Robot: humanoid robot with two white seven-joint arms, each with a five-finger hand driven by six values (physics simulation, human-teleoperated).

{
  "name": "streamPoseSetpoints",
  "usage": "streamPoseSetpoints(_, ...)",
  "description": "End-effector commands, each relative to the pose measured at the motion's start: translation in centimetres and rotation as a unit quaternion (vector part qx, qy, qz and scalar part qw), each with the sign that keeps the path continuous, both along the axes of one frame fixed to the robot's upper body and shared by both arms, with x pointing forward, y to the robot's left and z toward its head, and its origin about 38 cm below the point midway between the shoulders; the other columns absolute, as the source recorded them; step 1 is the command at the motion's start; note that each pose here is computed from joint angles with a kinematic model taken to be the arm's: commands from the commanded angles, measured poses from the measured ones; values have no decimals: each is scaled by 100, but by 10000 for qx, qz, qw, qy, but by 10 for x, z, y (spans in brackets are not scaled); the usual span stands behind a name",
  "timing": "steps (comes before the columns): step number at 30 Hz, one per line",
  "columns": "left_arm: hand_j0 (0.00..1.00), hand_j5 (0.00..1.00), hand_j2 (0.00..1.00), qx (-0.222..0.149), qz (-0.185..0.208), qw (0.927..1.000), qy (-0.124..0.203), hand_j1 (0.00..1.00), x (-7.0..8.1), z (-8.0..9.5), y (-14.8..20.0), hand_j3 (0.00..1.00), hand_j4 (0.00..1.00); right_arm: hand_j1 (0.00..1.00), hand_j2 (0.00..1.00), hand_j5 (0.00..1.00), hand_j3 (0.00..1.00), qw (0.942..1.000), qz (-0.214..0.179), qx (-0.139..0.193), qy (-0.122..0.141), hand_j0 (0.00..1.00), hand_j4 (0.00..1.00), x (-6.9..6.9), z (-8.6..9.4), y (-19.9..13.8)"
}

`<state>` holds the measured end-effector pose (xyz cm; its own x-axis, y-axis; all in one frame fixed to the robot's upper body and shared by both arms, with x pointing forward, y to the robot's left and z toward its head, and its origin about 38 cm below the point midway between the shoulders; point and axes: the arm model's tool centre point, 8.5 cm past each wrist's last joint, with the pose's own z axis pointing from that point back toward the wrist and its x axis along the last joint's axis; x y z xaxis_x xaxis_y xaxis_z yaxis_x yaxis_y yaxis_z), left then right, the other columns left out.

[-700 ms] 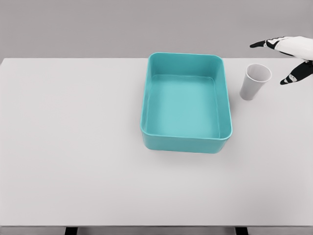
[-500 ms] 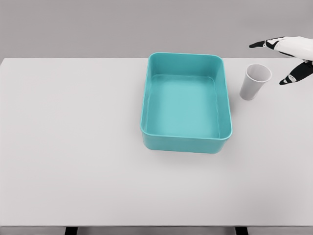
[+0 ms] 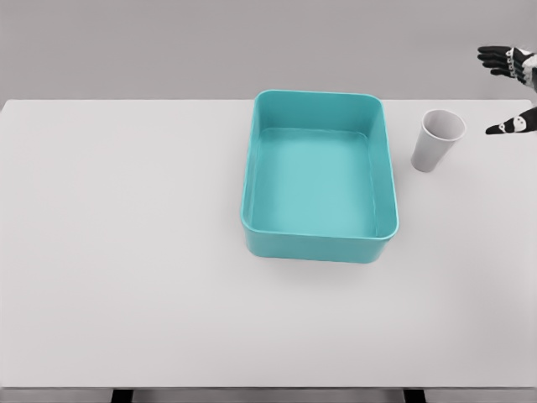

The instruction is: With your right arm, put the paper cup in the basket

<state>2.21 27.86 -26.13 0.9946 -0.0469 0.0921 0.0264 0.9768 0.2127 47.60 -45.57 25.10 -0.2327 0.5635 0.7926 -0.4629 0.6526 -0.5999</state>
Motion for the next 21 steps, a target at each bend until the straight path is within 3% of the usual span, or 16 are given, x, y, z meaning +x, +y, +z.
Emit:
streamPoseSetpoints(1,100,100,100,0,-1,10000,0,100,0,0,0,100,100,100,100,100,100,9992,-92,357,127,100,100,5,-18,3)
streamPoseSetpoints(6,100,100,100,0,-1,10000,0,100,0,0,0,100,100,100,100,100,100,9982,-298,388,358,100,100,4,-48,-9)
streamPoseSetpoints(21,100,100,100,0,-1,10000,0,100,0,0,0,100,100,100,100,100,100,9954,-533,369,713,100,100,2,-90,-15)
